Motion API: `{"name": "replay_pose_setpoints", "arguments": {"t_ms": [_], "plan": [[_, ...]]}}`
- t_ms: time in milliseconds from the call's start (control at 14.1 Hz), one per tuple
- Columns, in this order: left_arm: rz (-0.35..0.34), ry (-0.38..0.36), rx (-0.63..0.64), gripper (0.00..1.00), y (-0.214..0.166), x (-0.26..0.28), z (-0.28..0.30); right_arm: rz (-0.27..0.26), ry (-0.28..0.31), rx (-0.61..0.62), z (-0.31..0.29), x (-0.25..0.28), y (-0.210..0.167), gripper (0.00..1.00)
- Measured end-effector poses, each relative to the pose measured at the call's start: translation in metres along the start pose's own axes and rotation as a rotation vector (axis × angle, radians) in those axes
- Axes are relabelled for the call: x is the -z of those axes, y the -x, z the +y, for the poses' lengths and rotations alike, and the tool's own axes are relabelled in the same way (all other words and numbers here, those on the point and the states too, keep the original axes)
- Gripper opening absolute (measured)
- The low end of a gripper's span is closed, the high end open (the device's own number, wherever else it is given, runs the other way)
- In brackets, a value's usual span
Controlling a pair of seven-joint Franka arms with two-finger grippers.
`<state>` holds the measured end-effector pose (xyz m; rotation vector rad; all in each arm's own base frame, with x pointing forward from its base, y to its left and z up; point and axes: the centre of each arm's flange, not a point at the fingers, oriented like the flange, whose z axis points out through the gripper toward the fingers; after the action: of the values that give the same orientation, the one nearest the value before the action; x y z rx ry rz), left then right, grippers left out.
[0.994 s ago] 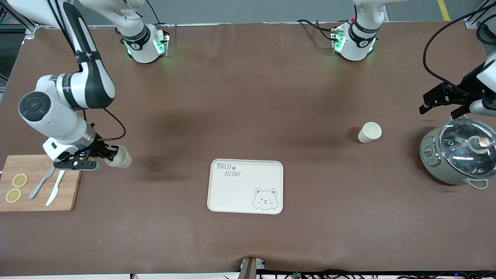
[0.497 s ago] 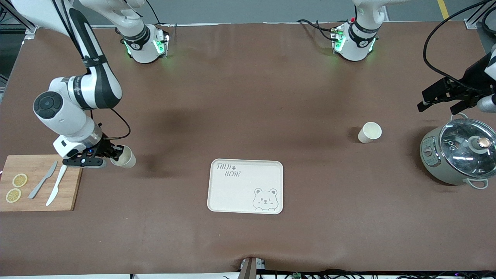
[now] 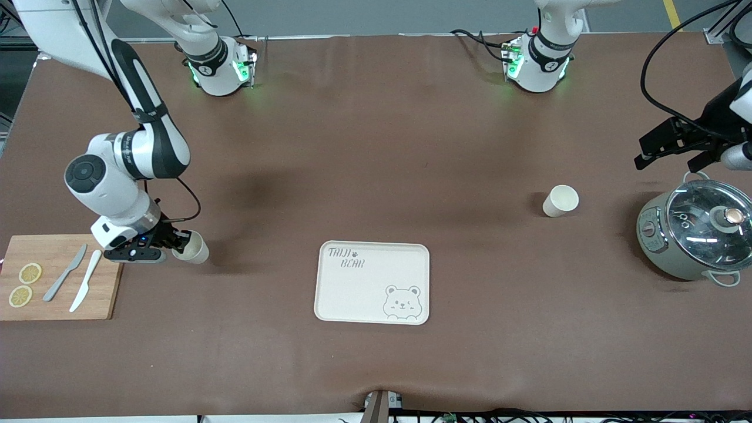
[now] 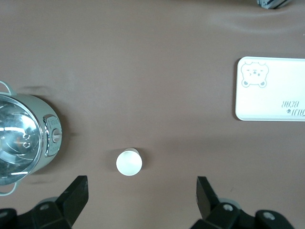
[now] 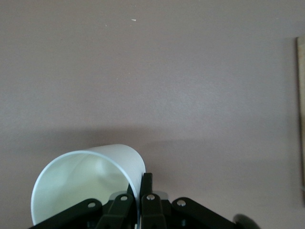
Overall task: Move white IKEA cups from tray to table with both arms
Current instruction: 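Lower the cup onto the table beside the cutting board and open the right gripper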
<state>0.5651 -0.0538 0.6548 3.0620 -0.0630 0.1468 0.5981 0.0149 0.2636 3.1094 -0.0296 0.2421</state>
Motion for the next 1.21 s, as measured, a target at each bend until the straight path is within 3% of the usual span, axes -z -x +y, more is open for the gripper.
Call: {"name": "replay_pose_setpoints", "arguments": {"t_ms": [923, 1206], "plan": [[-0.009, -0.014, 0.003, 1.00, 0.002, 0.002, 0.002, 0.025, -0.012, 0.001, -0.002, -0.037, 0.004, 0.04], [-0.049, -0.092, -0.011, 1.00, 0.005, -0.004, 0.000, 0.030, -0.014, 0.001, -0.002, -0.042, 0.004, 0.04]]}}
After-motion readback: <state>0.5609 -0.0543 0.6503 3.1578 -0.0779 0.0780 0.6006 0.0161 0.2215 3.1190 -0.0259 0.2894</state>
